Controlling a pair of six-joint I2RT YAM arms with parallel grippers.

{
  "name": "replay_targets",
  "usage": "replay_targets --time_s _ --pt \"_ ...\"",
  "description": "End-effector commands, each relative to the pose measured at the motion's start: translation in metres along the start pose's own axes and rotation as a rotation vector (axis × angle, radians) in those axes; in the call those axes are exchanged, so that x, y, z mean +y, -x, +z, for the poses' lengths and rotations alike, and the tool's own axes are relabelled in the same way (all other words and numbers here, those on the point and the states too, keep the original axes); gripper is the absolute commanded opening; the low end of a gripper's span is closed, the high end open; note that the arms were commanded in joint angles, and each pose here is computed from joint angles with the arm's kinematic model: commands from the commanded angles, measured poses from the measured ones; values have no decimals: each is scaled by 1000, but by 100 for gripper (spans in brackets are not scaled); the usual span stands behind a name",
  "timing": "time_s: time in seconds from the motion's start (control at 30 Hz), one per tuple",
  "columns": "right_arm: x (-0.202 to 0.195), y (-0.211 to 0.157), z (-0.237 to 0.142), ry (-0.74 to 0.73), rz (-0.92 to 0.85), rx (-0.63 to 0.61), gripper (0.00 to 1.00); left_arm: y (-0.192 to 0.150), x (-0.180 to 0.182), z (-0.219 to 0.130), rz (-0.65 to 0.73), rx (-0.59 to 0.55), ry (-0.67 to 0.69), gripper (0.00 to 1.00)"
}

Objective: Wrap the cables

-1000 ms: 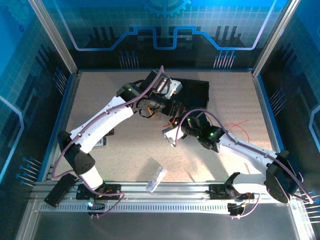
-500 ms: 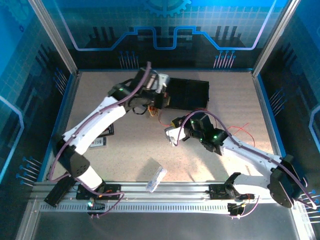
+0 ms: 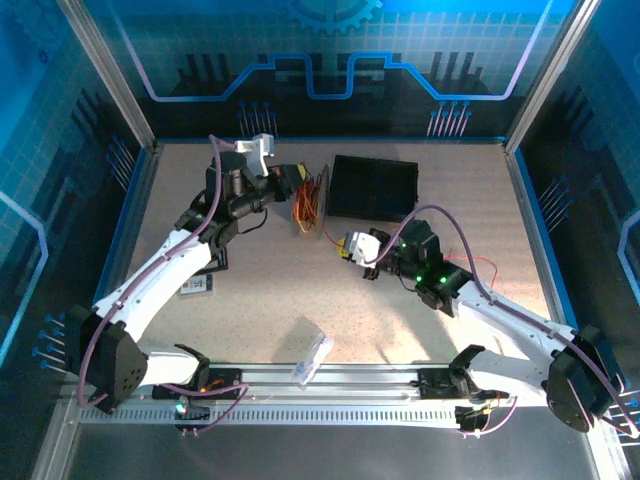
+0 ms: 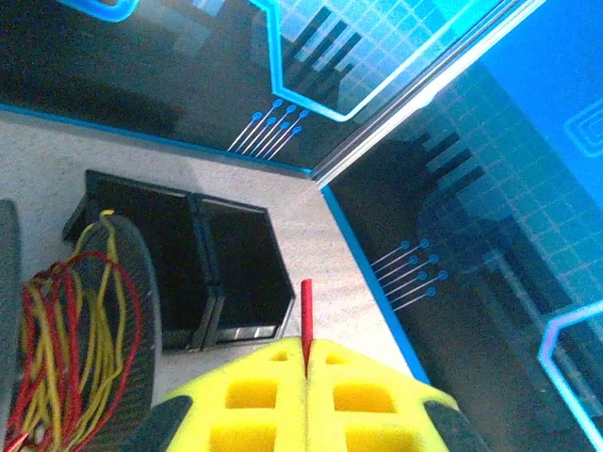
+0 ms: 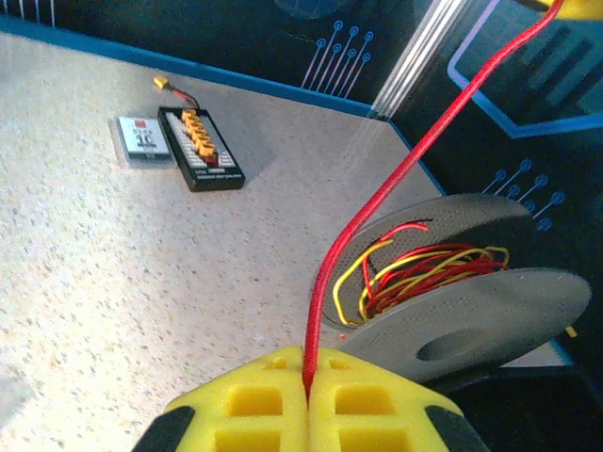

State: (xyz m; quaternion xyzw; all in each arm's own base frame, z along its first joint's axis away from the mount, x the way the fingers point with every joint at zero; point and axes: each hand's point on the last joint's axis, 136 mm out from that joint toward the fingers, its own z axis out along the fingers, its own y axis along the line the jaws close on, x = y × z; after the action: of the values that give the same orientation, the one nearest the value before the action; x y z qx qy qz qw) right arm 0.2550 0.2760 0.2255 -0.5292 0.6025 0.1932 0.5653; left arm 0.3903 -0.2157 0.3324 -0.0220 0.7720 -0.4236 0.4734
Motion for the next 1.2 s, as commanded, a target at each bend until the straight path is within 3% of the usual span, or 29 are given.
replay_targets --time_s 0.0,0.07,0.2,0.37,0.57,0.8,1.03,1.17 --pt "18 -1 8 69 261 33 0 63 -17 -1 8 -207 -62 1" --pt "15 -1 13 22 319 52 0 60 -13 2 5 -189 -41 19" --pt "16 -5 23 9 394 115 0 59 -9 -2 28 -158 12 69" --pt "9 -18 34 -11 408 247 0 59 -5 -21 63 -130 100 99" --pt "0 -18 42 -17 331 312 0 48 22 -30 27 29 204 99" --pt "-9 -24 53 59 29 373 0 42 61 -29 -36 194 301 99" --pt "-21 -33 64 197 -73 422 0 37 72 -18 28 276 329 99" --pt "-27 -39 68 232 -40 463 0 32 86 -9 63 336 384 99"
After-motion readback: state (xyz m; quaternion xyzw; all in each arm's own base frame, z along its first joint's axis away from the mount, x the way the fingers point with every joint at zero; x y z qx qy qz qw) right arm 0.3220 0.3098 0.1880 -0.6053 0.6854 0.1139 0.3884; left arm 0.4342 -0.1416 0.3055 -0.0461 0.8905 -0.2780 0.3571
